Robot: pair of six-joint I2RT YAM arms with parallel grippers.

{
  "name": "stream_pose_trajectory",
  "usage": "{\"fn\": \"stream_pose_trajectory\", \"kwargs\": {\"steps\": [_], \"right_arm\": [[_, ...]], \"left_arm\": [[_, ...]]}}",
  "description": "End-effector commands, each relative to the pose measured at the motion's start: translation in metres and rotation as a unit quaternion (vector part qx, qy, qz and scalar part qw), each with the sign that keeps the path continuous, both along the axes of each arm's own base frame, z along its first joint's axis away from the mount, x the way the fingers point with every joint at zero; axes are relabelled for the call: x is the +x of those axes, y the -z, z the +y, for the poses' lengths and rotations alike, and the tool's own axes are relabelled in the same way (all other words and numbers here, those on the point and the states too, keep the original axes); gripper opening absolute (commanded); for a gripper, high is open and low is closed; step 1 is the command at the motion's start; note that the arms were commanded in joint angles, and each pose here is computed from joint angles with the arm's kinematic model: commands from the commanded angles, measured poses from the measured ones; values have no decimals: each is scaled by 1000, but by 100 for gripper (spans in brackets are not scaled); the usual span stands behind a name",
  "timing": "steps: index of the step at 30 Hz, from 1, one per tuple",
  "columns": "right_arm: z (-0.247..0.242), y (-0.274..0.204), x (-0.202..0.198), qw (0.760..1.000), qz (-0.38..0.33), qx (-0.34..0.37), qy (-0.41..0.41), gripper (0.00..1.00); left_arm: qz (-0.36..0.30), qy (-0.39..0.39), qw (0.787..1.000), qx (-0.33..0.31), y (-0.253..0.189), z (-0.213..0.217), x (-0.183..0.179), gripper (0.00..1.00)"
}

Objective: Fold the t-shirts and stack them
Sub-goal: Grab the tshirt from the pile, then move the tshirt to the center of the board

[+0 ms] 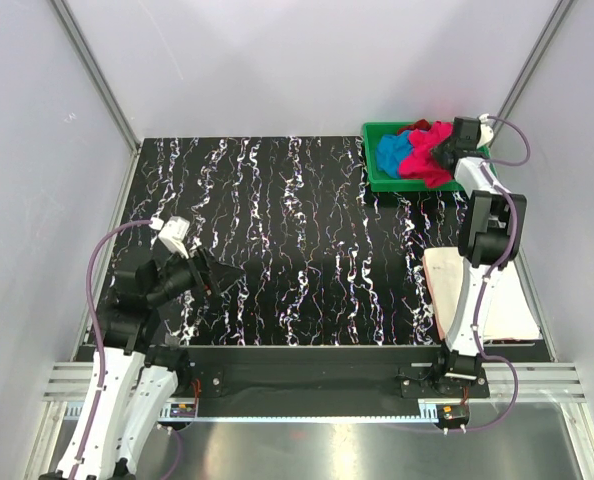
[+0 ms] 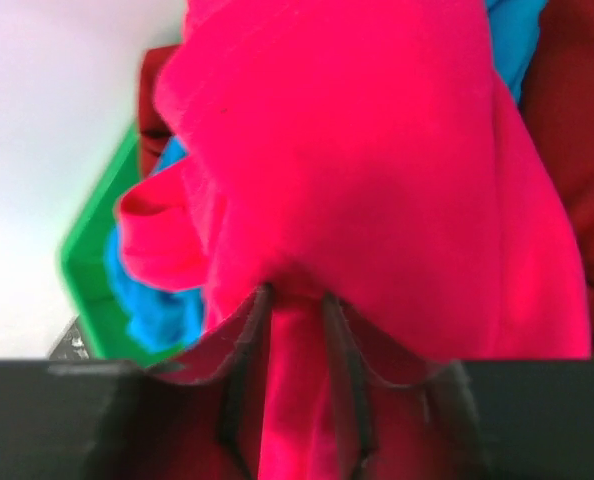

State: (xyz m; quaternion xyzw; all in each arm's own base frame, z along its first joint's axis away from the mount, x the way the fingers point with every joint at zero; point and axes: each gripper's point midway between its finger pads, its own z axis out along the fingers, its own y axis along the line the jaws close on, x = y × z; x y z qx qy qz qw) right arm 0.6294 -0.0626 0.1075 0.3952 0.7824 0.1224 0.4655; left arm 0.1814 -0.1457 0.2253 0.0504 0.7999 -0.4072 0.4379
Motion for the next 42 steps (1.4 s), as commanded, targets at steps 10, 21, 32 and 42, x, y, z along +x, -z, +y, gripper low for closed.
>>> {"fn": "stream_pose_trajectory", "kwargs": {"steps": [10, 21, 32, 42], "right_arm": [[-28, -174, 22, 989, -114, -82, 36, 0], [71, -434, -88, 933, -352, -60, -53, 0], [276, -385, -288, 904, -260, 114, -318, 11], [295, -106, -450, 872, 62, 122, -471, 91]], "left_arm": [[-43, -8, 999, -1, -34, 1, 11, 72], [-14, -62, 998, -3, -45, 13, 8, 85], [73, -81, 994, -13, -34, 15, -12, 86], [130, -140, 982, -6, -5, 28, -10, 82]]}}
